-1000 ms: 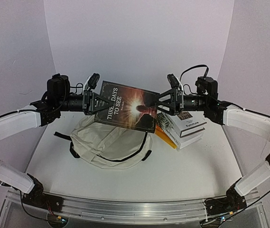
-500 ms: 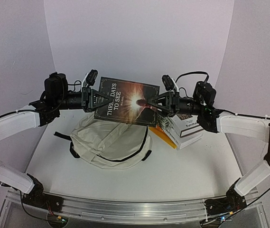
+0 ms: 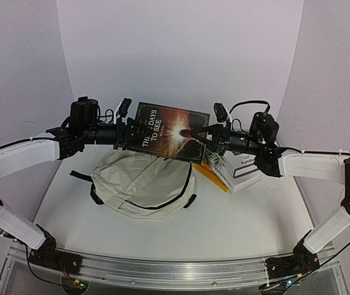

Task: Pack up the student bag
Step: Pick up the book from the center of the board, then place the book in the student bag.

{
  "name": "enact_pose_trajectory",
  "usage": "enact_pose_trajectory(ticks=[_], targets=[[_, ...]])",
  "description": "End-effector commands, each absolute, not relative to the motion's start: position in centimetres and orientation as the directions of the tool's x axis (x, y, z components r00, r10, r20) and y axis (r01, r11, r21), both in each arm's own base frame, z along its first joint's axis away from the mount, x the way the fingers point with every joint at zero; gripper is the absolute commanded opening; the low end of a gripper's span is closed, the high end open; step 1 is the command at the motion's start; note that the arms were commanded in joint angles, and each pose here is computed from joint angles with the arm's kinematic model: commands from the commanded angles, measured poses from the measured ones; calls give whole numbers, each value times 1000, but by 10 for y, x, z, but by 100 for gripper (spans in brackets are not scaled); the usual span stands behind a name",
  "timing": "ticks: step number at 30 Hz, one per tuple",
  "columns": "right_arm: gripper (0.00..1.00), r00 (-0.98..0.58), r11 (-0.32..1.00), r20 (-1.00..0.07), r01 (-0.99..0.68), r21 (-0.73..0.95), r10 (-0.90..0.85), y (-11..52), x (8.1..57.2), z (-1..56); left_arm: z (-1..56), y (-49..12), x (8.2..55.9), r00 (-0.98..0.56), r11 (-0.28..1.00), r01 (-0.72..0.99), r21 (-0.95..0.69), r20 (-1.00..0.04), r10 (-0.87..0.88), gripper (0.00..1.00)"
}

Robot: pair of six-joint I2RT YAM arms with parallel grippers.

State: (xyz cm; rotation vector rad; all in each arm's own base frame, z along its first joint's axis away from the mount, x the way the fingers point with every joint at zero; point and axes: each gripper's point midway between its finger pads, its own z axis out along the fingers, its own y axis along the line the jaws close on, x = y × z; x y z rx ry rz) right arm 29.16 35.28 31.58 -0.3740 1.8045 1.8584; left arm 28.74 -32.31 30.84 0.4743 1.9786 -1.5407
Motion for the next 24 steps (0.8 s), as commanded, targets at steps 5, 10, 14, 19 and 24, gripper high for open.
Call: enact_pose_trajectory(ticks=[5, 10, 14, 19, 24], targets=[[0, -545, 586, -704, -411, 698, 455, 261, 368, 329, 231, -332, 318, -785, 664, 469, -582, -620, 11, 87], [0, -411, 726, -765, -287, 624, 495, 213, 366, 344, 200, -365, 313, -792, 725, 470, -503, -603, 95, 94], [0, -355, 773, -787, -220, 595, 505, 189, 360, 346, 182, -407, 304, -787, 734, 504, -455, -593, 173, 99], [0, -353, 778, -787, -205, 593, 507, 183, 354, 343, 151, -437, 303, -773, 789, 522, -324, -571, 277, 100], [0, -358, 780, -786, -202, 592, 504, 183, 353, 339, 121, -441, 309, -753, 844, 519, -136, -539, 377, 100]])
